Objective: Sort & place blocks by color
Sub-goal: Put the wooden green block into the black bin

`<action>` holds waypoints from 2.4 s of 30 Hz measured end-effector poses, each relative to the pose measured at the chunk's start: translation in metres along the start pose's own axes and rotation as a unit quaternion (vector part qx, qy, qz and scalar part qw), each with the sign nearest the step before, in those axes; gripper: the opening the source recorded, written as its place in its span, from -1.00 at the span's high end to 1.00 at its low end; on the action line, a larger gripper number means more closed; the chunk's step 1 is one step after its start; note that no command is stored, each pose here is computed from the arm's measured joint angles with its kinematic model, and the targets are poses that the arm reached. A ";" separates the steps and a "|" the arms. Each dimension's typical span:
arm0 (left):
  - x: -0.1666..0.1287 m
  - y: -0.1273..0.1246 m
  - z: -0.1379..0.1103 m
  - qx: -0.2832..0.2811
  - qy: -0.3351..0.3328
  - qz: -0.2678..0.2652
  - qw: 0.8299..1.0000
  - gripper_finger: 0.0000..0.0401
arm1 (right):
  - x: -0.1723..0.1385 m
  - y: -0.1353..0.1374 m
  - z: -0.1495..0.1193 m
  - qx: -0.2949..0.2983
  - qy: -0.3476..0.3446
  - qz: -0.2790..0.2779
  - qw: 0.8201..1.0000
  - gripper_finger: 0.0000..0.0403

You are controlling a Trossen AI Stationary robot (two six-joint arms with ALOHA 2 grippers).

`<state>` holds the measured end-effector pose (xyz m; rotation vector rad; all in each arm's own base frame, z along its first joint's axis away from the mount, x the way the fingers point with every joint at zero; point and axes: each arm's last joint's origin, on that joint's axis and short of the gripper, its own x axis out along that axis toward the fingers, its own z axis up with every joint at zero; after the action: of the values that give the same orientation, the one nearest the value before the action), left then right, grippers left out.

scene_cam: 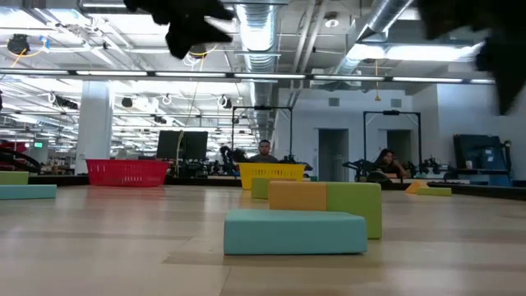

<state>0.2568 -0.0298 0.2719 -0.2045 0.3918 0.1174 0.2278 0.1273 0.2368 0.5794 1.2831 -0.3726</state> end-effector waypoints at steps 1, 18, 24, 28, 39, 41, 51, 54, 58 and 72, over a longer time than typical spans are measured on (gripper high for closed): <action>0.004 0.003 -0.003 -0.012 0.010 0.020 1.000 0.09 | 0.000 0.001 0.006 -0.007 -0.015 0.012 1.000 -0.40; 0.098 -0.004 -0.036 0.155 0.167 -0.105 0.968 -0.25 | -0.001 -0.016 0.051 -0.065 -0.039 0.056 0.996 -0.40; 0.099 -0.018 -0.041 0.188 0.182 -0.132 0.956 -0.34 | 0.001 0.007 0.056 -0.176 -0.108 0.131 0.970 -0.40; 0.092 -0.024 -0.042 0.180 0.223 -0.120 0.950 -0.35 | 0.022 0.031 0.059 -0.261 -0.152 0.161 0.940 -0.40; 0.066 -0.049 -0.064 0.193 0.328 -0.082 0.921 -0.35 | 0.065 0.057 0.061 -0.275 -0.168 0.184 0.929 -0.40; 0.065 -0.052 -0.066 0.196 0.330 -0.085 0.919 -0.35 | 0.068 0.059 0.051 -0.288 -0.168 0.160 0.929 -0.40; 0.065 -0.053 -0.065 0.199 0.321 -0.088 0.922 -0.35 | 0.104 0.090 0.020 -0.330 -0.212 0.113 0.913 -0.39; 0.065 -0.053 -0.065 0.199 0.321 -0.088 0.922 -0.35 | 0.110 0.097 0.016 -0.333 -0.218 0.103 0.911 -0.39; 0.065 -0.053 -0.065 0.194 0.320 -0.087 0.923 -0.35 | 0.121 0.102 0.015 -0.333 -0.219 0.093 0.912 -0.39; 0.065 -0.054 -0.065 0.180 0.321 -0.087 0.926 -0.35 | 0.129 0.102 0.020 -0.293 -0.229 0.074 0.925 -0.39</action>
<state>0.3014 -0.0917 0.1972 0.0960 1.0361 -0.2054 0.3341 0.2044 0.1358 0.0628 0.8277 0.0184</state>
